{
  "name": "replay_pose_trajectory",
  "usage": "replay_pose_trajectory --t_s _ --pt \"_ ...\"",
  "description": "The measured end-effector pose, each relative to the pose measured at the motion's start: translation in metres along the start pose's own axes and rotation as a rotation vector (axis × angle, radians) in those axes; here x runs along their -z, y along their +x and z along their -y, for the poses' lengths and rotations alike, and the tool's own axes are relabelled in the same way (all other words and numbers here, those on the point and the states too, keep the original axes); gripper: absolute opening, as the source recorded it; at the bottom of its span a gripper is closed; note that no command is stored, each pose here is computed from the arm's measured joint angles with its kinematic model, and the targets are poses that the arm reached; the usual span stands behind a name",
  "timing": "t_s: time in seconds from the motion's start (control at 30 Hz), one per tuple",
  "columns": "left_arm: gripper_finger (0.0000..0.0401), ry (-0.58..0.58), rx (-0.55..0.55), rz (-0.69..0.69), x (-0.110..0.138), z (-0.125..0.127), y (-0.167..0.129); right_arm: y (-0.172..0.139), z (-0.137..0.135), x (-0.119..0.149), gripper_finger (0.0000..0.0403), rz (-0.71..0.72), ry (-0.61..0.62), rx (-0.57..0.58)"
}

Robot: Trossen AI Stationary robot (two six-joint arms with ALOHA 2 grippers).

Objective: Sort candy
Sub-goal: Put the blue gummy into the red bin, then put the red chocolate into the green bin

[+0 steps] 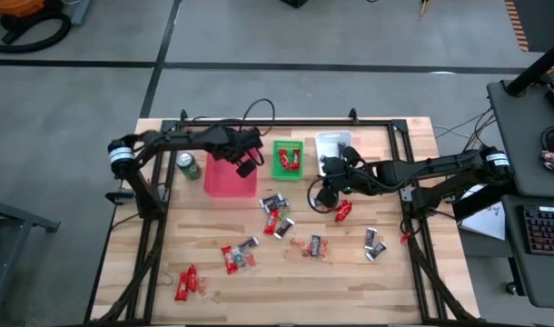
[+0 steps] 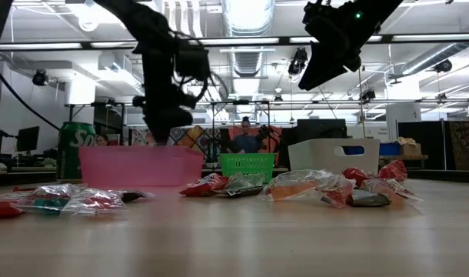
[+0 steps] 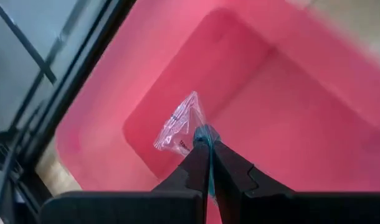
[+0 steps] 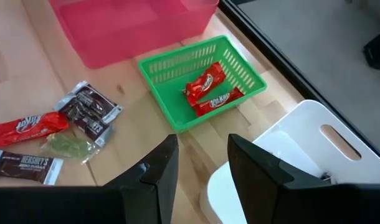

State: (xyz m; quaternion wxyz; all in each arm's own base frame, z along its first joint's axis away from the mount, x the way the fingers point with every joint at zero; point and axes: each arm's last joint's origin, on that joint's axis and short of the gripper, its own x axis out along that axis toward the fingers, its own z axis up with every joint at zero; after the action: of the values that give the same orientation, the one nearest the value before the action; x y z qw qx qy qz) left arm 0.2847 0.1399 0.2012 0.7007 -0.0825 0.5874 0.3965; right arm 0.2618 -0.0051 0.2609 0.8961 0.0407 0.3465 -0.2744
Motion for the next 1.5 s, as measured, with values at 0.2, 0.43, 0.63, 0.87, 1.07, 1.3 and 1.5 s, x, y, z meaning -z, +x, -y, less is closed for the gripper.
replay_pose_trajectory --t_s 0.2,0.43,0.63,0.87,1.07,1.3,1.5 --pt "0.0000 -0.016 0.003 -0.017 0.007 0.000 0.010 0.000 0.000 0.000 0.0132 -0.003 0.024 -0.009" --pt "0.0034 -0.005 0.004 -0.015 0.007 0.000 0.010 0.000 -0.001 0.000 0.0132 -0.011 0.083 -0.027" --pt "0.0104 0.017 -0.009 -0.011 0.007 0.000 0.010 0.000 -0.004 0.002 0.0132 -0.060 0.148 -0.141" --pt "0.0146 -0.016 0.027 0.009 0.019 0.012 -0.018 -0.003 -0.011 0.008 0.0132 -0.229 0.233 -0.384" --pt "0.0146 0.069 0.144 0.192 0.038 0.048 -0.070 -0.007 -0.010 0.023 0.0132 -0.454 0.333 -0.392" --pt "0.0138 0.184 0.314 0.381 0.071 0.088 -0.122 -0.015 0.006 0.047 0.0132 -0.688 0.411 -0.122" --pt "0.0132 0.236 0.390 0.554 0.098 0.118 -0.154 -0.014 0.011 0.059 0.0132 -0.726 0.423 -0.012"
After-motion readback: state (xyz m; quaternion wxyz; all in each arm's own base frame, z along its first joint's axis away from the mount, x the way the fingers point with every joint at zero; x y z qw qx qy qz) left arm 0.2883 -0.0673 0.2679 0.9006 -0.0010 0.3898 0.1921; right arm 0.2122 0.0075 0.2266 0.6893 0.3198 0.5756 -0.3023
